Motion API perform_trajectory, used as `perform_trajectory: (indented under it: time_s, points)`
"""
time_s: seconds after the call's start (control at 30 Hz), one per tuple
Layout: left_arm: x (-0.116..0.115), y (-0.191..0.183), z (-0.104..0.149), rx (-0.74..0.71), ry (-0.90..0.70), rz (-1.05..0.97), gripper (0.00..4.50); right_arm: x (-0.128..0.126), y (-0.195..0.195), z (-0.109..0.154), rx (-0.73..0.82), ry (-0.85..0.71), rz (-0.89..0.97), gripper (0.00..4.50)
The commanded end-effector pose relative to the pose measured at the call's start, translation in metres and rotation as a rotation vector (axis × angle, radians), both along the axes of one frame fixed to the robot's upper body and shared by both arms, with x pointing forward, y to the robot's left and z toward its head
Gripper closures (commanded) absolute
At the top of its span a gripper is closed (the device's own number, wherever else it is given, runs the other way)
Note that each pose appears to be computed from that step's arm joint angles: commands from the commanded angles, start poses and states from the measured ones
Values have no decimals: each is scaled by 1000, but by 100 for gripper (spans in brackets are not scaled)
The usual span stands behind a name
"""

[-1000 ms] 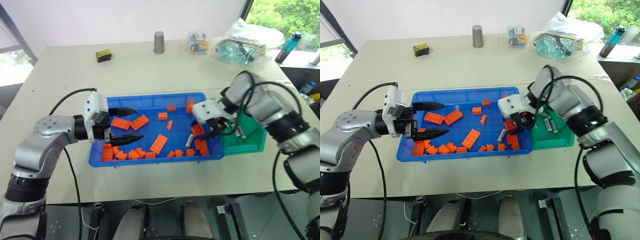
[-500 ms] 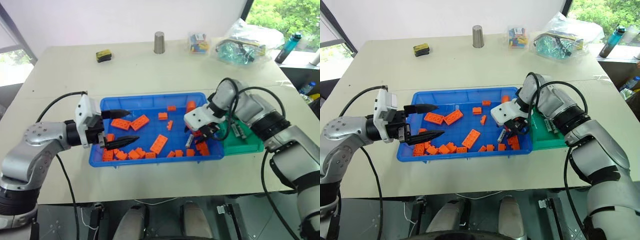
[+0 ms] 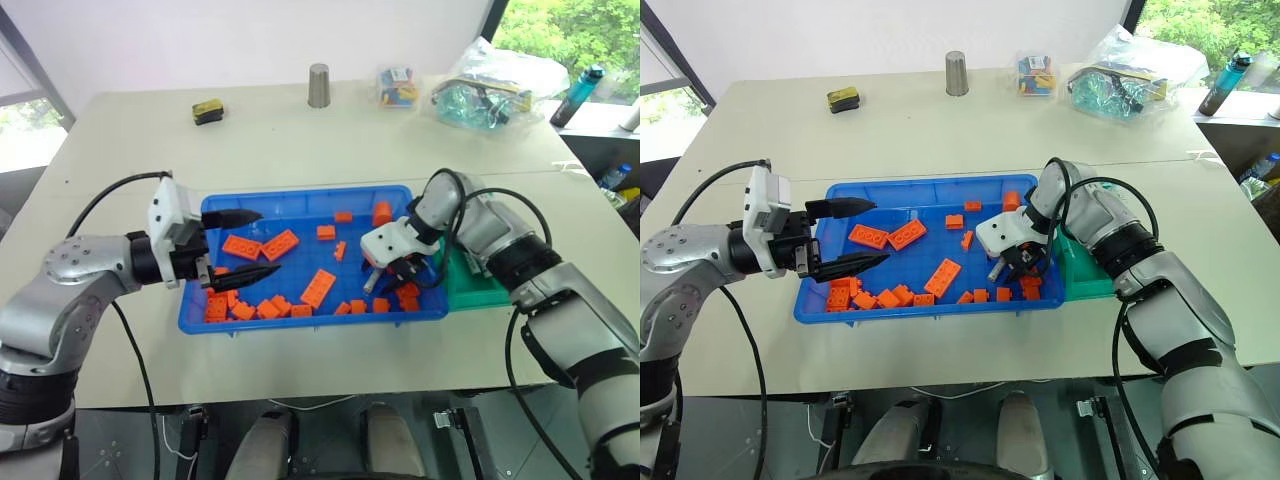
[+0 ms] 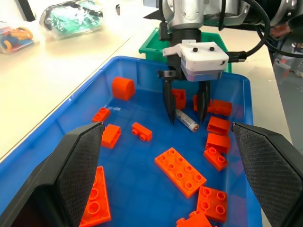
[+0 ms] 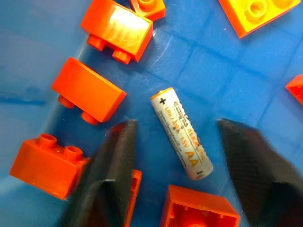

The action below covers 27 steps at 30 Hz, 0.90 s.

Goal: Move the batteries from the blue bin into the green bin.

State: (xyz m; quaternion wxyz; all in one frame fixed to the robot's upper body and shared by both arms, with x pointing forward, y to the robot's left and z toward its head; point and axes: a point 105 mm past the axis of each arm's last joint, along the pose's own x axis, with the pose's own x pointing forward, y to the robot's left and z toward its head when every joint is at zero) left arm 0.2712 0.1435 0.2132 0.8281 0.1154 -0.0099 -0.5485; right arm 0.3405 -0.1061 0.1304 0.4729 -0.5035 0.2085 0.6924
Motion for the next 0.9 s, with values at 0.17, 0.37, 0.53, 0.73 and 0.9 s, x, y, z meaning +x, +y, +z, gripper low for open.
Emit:
perform_trajectory:
  time_s: [0.17, 0.37, 0.53, 0.73, 0.9]
  points:
    - [3, -4, 5, 0, -18, -39, 0, -1, 15, 16, 176, -3, -106, 446]
    - [13, -3, 6, -3, -18, -40, 0, 11, 18, 60, 479, -85, -387, 446]
    - [20, 0, 5, -7, -17, -36, 0, 15, -36, 105, 766, -127, -836, 446]
    - [28, 3, 5, -4, -21, -38, 0, -8, -118, 117, 890, -192, -1258, 446]
    - [36, 2, 8, -14, -25, -55, 0, -29, -140, 98, 855, -204, -1387, 446]
